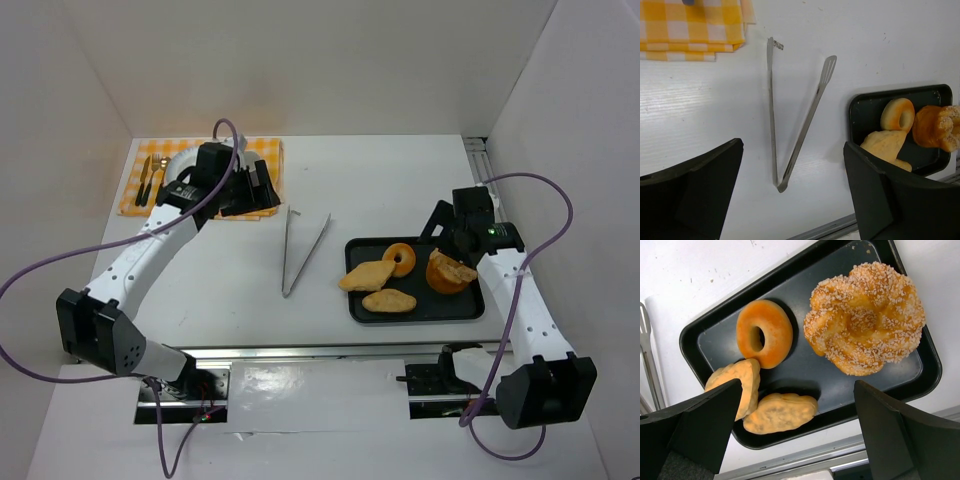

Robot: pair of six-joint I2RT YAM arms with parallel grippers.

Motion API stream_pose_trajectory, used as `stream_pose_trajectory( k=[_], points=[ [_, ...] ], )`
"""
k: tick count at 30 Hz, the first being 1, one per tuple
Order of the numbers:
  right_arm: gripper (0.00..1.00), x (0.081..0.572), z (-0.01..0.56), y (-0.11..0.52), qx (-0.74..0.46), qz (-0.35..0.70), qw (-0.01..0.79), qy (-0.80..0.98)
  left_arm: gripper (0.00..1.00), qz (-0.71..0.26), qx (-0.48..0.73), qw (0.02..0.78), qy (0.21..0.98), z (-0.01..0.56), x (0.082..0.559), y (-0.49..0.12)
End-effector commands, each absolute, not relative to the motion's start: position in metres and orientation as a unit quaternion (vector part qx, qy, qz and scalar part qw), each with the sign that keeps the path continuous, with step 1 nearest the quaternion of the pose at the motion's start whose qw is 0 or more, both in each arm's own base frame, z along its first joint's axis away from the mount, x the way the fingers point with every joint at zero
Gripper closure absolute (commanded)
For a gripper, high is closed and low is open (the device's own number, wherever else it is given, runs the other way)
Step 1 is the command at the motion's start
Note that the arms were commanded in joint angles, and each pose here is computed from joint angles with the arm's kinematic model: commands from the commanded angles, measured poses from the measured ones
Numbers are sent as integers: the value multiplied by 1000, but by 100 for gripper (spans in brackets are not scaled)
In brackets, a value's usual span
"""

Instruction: Place the bread

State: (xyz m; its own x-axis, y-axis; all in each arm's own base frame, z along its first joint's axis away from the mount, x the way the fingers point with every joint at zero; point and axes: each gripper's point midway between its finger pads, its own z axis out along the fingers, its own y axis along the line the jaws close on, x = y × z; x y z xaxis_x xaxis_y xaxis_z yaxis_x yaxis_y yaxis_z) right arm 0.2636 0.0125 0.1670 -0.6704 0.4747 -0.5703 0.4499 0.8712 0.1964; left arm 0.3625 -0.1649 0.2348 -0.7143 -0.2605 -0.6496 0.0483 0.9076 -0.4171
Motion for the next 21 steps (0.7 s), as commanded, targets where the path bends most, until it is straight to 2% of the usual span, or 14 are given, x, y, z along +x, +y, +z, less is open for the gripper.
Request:
stream_pose_trajectory(
  k=[1, 4, 7, 10, 11, 12, 18, 21],
  points=[
    [0, 265, 176, 10, 253, 20, 339, 906, 9, -211, -53, 374, 902, 235, 356, -165],
    [0, 266, 174, 10, 253, 19, 335, 908, 12, -156, 3, 363, 919, 201, 344, -181],
    [0, 266, 171, 10, 253, 17, 331, 909, 12, -90, 49, 316, 943, 159, 325, -192],
    [0, 267, 177, 10, 253, 19, 335, 908, 10, -67, 61, 290, 953, 132, 308, -193],
    [0, 267, 177, 10, 253, 19, 335, 908, 8, -69, 53, 290, 953, 127, 307, -193],
    [0, 267, 180, 10, 253, 20, 339, 906, 1, -77, 56, 287, 953, 123, 306, -196],
    [0, 268, 175, 12, 252, 24, 338, 907, 1, -62, 45, 254, 964, 85, 304, -196],
    [0, 270, 175, 11, 248, 22, 337, 908, 1, -86, 56, 241, 965, 72, 304, -213]
  ],
)
